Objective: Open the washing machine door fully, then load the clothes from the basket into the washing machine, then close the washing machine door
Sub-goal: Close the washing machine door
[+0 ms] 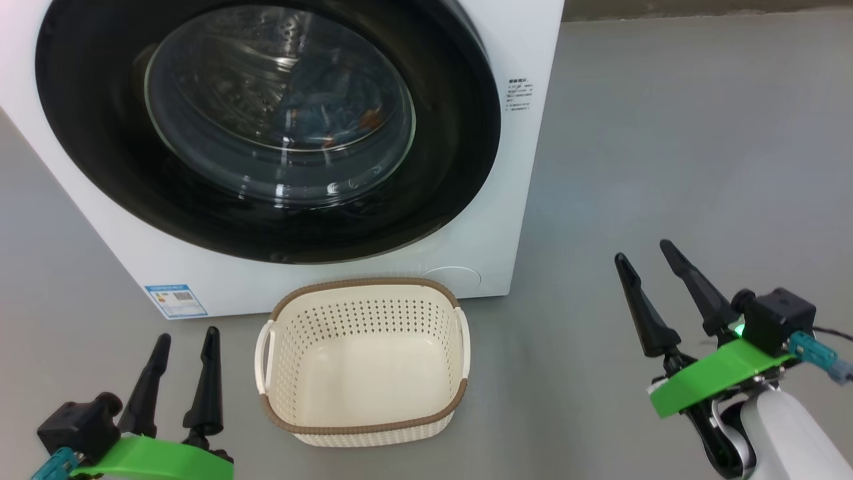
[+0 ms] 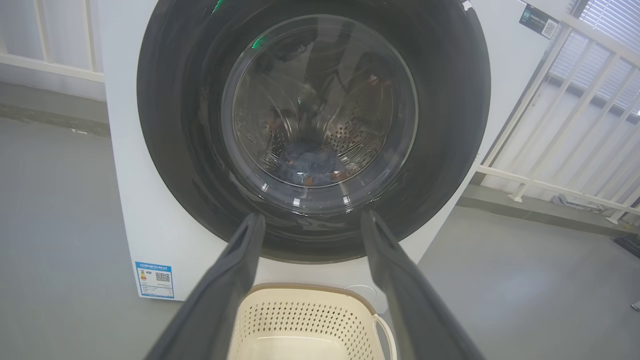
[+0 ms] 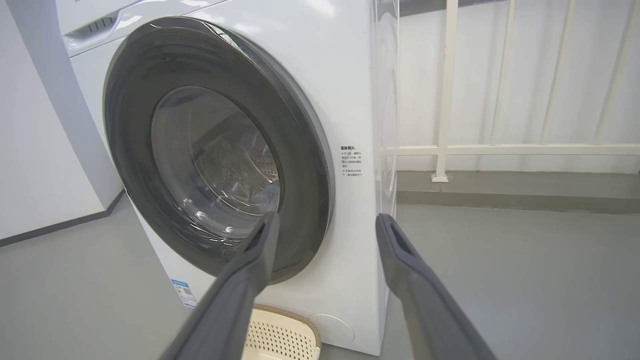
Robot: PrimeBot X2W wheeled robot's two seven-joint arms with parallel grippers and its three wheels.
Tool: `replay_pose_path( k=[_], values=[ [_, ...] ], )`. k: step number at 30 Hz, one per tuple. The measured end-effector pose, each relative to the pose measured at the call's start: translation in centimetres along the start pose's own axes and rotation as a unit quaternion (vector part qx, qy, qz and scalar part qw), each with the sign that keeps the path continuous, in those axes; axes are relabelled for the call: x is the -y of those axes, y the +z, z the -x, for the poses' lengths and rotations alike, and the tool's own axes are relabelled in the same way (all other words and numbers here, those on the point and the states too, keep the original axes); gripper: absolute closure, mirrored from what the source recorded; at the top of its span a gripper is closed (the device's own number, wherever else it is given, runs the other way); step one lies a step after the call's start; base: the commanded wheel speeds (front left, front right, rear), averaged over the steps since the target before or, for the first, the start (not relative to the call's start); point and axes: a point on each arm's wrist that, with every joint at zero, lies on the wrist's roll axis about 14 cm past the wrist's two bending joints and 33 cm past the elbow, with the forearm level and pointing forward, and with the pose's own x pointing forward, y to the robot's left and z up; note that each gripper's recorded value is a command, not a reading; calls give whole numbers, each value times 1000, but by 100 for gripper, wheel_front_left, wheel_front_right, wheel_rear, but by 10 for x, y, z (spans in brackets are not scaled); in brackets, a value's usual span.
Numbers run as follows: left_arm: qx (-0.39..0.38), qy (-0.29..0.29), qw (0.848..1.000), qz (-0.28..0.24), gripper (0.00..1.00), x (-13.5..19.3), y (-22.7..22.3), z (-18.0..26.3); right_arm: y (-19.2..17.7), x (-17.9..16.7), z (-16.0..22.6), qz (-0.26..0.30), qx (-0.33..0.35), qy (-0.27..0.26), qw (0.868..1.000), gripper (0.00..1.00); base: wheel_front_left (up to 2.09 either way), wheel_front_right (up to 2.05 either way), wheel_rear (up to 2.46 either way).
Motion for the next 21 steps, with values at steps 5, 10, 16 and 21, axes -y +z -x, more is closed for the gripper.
replay_pose_path(
  k=[5, 10, 16, 21],
  values=[
    [5, -5, 1000, 1, 0, 4, 3, 0, -2, 7, 14, -4, 0, -21, 1000, 0, 0, 0, 0],
    [7, -6, 1000, 2, 0, 5, 4, 0, -2, 8, 20, -6, 2, -28, 1000, 0, 0, 0, 0],
    [11, -8, 1000, 4, 0, 7, 6, 0, 0, 7, 20, -6, 6, -29, 1000, 0, 0, 0, 0],
    [11, -7, 1000, 4, 0, 7, 6, 0, -4, 8, 22, -8, 0, -31, 999, 0, 0, 0, 0]
  ],
)
